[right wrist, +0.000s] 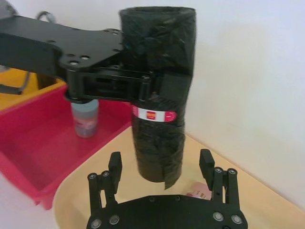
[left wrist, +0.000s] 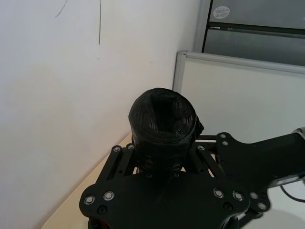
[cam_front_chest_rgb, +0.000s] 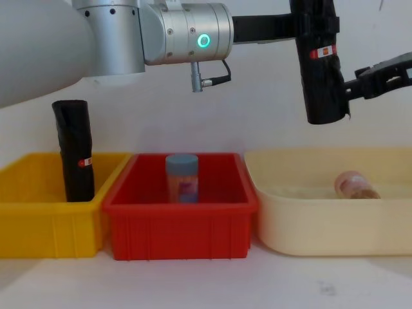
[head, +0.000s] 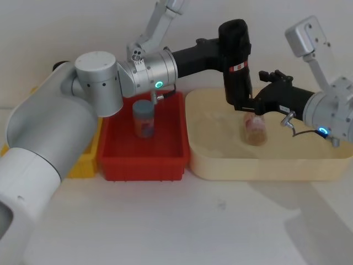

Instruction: Pick up the garbage bag with the one hand and transfer it to the other hand.

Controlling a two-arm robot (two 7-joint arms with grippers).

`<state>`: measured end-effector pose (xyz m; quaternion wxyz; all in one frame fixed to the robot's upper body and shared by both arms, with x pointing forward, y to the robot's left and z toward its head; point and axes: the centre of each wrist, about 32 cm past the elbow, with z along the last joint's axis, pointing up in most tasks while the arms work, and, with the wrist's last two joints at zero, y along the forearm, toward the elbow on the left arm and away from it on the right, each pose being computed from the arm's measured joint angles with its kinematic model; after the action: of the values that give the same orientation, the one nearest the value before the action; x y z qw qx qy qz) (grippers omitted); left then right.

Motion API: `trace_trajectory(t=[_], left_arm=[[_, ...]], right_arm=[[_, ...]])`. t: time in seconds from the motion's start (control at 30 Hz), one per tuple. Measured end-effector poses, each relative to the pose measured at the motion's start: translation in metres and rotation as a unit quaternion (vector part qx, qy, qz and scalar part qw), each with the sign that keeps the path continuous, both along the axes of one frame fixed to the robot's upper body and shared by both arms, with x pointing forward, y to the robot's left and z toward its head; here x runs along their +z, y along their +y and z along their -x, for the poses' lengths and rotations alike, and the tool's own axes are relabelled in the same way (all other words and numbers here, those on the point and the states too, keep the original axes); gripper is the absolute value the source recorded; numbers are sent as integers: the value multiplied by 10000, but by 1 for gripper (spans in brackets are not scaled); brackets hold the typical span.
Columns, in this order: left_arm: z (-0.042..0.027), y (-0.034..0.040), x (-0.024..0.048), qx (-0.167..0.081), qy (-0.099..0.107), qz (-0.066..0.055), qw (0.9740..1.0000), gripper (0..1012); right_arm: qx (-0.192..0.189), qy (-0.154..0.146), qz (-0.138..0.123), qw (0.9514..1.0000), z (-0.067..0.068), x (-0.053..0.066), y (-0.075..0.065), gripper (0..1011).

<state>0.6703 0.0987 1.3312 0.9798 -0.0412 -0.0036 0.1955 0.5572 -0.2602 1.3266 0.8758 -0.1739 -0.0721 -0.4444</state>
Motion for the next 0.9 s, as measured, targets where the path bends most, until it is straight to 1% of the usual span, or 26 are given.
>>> trace_trajectory(t=[0.1,0.27,0.63,0.9], left_arm=[[-1,-2,1,-2,-1,0,10000,354],[-2,-3,-1,-4,2,-2,10000,354],[-3,-6,0,-9,3,-3,10000,354],[-3,-7,2,-9,3,-3,10000,354]], right_arm=[[-130,-25,40,9999,-16,-14,34,1001],[-234,-45,69,9997,-46,-30,78,1001],[-197,-7,-3,9998,-139,-56,228,1001],[-152,17,-92,9998,-201,-63,301,1001]])
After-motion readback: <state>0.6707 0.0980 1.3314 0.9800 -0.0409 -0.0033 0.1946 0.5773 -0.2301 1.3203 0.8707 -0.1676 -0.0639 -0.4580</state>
